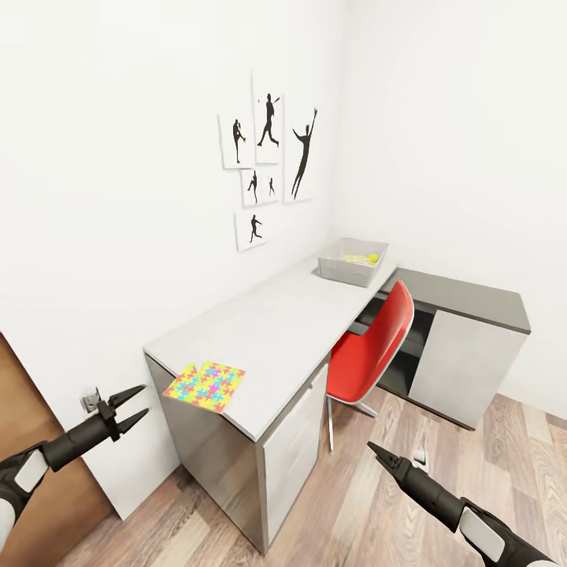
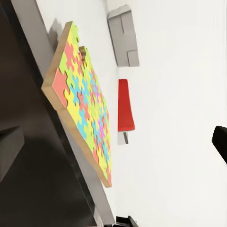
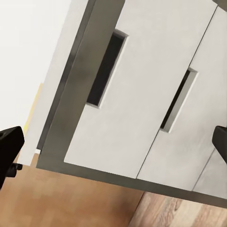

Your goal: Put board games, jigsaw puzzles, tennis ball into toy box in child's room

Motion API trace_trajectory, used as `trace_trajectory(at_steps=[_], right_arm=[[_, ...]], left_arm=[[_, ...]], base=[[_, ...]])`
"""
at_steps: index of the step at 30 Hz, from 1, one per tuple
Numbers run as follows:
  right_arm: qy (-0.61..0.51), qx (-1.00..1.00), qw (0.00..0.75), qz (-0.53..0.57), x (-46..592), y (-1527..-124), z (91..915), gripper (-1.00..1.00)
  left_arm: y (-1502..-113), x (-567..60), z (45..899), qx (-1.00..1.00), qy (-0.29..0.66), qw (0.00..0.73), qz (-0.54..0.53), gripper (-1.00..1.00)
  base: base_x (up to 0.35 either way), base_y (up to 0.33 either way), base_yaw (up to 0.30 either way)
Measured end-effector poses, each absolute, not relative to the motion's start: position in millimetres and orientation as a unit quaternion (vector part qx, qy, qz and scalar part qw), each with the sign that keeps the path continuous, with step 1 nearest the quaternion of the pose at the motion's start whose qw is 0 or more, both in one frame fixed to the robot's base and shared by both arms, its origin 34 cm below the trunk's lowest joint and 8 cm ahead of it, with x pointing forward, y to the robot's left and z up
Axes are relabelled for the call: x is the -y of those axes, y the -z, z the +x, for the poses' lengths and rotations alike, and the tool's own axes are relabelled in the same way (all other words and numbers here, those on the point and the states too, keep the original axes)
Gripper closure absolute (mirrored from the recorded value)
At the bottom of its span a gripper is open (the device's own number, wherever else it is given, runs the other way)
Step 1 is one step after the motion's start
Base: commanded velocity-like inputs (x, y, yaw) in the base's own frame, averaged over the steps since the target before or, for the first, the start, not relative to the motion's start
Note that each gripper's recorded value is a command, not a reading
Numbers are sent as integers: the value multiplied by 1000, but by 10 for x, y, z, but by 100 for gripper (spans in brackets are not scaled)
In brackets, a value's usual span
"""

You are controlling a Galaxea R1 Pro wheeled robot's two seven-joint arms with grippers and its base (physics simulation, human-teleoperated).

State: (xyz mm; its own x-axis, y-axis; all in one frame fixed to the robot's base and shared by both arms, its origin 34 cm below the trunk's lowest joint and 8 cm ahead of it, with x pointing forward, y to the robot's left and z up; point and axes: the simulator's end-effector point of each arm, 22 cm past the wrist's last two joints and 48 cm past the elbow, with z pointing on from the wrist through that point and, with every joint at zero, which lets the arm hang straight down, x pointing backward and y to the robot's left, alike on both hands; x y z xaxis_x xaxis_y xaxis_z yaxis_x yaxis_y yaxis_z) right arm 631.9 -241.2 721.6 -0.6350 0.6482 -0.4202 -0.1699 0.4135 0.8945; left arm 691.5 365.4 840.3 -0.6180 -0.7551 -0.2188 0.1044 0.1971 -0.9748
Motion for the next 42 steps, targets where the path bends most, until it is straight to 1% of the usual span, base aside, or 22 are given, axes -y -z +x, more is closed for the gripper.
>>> trace_trajectory(at_steps=[24,28,34,42], right_arm=[[-517,-742,396,161,2412,-7217,6319,-100],[-517,-742,395,161,2411,-7215,6319,-100],[-517,-742,395,161,2409,-7213,6318,-100],[-517,-742,395,161,2408,-7215,6317,-100]], left_arm=[[-8384,-3726,6919,-672,588,370,-257,-100],[-8387,-3734,6922,-671,588,371,-258,-100],[-8389,-3737,6923,-670,588,371,-259,-100],[-8392,-3738,6922,-670,588,372,-258,-100]], base=[[34,-21,0],[-76,-36,0],[-146,-152,0],[-28,-43,0]])
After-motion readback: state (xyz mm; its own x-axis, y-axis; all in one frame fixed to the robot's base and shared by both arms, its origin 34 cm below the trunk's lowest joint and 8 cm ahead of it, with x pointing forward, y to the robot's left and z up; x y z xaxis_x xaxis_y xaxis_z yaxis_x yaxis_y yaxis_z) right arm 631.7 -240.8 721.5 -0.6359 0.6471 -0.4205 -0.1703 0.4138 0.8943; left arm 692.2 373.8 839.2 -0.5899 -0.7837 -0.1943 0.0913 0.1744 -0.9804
